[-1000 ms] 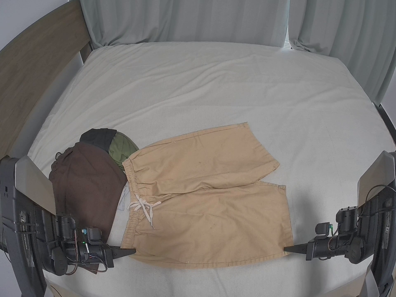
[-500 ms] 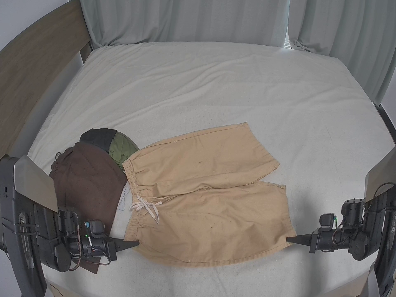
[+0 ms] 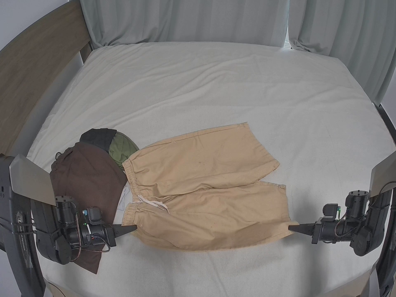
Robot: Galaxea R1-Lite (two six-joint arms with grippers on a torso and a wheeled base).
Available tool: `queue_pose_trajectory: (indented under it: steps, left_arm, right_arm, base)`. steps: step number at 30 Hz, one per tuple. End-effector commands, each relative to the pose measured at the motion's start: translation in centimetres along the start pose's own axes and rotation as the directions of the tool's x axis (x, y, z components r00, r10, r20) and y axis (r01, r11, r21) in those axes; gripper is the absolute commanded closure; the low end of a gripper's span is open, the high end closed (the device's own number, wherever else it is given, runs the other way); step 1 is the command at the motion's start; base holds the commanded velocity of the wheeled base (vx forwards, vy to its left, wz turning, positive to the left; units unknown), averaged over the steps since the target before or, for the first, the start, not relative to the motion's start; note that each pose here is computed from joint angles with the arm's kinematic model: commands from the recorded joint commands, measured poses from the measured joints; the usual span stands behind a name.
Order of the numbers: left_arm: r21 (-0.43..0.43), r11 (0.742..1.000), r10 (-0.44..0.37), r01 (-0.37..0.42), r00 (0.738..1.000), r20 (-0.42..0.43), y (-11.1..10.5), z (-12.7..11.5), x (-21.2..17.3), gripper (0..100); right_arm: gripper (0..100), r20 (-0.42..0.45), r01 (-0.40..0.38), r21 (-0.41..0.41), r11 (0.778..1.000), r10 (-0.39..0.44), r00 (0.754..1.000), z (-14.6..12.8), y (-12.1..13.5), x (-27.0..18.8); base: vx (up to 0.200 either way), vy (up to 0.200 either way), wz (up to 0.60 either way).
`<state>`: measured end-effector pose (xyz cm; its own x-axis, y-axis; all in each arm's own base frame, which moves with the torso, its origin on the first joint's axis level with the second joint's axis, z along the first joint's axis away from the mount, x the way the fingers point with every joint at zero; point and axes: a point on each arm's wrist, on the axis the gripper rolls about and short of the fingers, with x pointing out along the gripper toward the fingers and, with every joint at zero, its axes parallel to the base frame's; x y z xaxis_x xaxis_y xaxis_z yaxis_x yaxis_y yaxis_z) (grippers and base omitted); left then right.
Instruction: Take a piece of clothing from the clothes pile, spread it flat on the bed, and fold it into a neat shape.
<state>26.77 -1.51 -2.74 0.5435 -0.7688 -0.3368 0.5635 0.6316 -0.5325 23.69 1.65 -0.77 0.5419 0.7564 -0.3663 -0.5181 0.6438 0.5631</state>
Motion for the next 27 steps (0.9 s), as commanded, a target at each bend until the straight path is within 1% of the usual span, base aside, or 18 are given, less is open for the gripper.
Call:
queue_pose_trajectory:
  steps: [1, 4, 7, 13, 17, 27]
  left_arm:
    - [0.031, 1.0, -0.004, 0.004, 1.0, 0.027, -0.1, 0.9, 0.1, 100]
    - [0.049, 0.999, 0.009, -0.011, 0.999, 0.05, -0.6, 1.7, 0.0, 100]
    - [0.066, 0.998, 0.014, -0.018, 0.997, 0.07, -1.3, 2.4, 0.0, 100]
    - [0.052, 0.998, 0.04, -0.046, 0.994, 0.101, -2.2, 3.3, 0.4, 100]
    - [0.031, 0.997, 0.062, -0.066, 0.991, 0.114, -2.3, 3.5, 0.6, 100]
    - [0.042, 0.997, 0.059, -0.065, 0.991, 0.123, -2.9, 3.9, 0.7, 100]
  right_arm:
    - [100, 0.026, -0.002, -0.023, 1.0, 0.002, 1.0, 0.7, 0.2, -0.1]
    - [100, 0.035, -0.007, -0.017, 1.0, 0.007, 0.999, 1.0, 0.3, -0.1]
    - [100, 0.049, -0.013, -0.032, 0.999, 0.015, 0.999, 1.4, 0.6, -0.3]
    - [100, 0.07, -0.019, -0.058, 0.998, 0.023, 0.997, 2.0, 1.1, -0.5]
    - [100, 0.08, -0.024, -0.055, 0.998, 0.029, 0.996, 2.4, 1.4, -0.6]
    - [100, 0.11, -0.031, -0.078, 0.996, 0.039, 0.993, 3.2, 2.1, -1.0]
  base:
    - [0.0, 0.0, 0.0]
    - [0.0, 0.0, 0.0]
    - [0.0, 0.0, 0.0]
    - [0.0, 0.0, 0.0]
    - [0.0, 0.0, 0.0]
    - [0.0, 0.0, 0.0]
